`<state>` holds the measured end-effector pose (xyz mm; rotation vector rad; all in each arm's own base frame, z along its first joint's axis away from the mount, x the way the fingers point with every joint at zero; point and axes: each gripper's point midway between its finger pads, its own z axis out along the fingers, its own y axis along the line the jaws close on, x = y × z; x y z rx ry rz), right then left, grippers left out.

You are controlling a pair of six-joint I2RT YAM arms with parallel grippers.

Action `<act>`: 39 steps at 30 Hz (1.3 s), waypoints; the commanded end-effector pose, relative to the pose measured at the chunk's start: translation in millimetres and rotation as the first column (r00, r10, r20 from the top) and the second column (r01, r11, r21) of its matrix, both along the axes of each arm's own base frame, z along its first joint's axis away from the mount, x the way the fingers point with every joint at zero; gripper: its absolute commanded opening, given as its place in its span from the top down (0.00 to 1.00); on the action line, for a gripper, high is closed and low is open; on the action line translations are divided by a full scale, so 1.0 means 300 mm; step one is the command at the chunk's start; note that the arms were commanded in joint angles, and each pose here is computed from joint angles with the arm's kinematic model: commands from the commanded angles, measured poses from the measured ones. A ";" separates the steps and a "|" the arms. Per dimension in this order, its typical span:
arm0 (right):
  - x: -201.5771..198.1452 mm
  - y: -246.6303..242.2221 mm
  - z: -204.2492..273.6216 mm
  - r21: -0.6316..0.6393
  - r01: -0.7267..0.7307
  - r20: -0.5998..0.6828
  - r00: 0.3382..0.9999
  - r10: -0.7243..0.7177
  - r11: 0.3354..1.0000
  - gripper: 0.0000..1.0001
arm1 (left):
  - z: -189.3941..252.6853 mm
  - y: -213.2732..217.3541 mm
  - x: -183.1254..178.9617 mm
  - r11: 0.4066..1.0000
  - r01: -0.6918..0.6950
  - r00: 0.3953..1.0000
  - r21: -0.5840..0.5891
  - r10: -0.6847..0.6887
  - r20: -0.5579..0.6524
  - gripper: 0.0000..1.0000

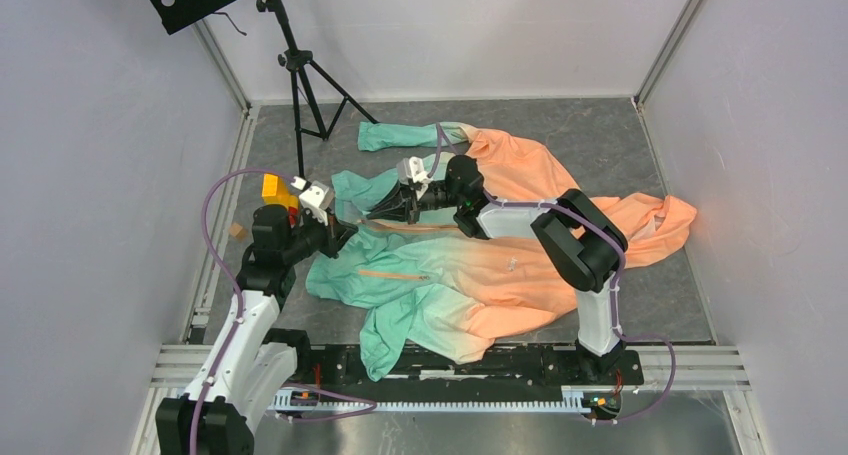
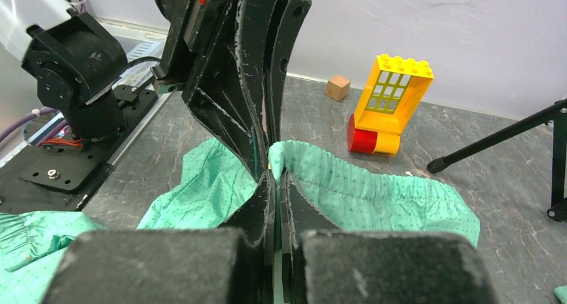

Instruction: Zip up the jacket

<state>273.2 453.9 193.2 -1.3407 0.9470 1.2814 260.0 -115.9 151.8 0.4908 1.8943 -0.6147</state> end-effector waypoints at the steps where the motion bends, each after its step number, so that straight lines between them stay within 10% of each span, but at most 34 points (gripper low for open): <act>1: -0.009 0.009 0.010 0.026 -0.025 0.078 0.997 0.023 0.999 1.00 | 0.047 -0.006 0.016 0.999 0.032 0.995 0.024 -0.034 0.091 0.98; 39: -0.004 -0.008 0.012 0.037 -0.041 0.038 0.998 0.040 0.998 1.00 | 0.028 -0.011 0.014 0.999 0.047 0.997 0.028 -0.048 0.058 0.98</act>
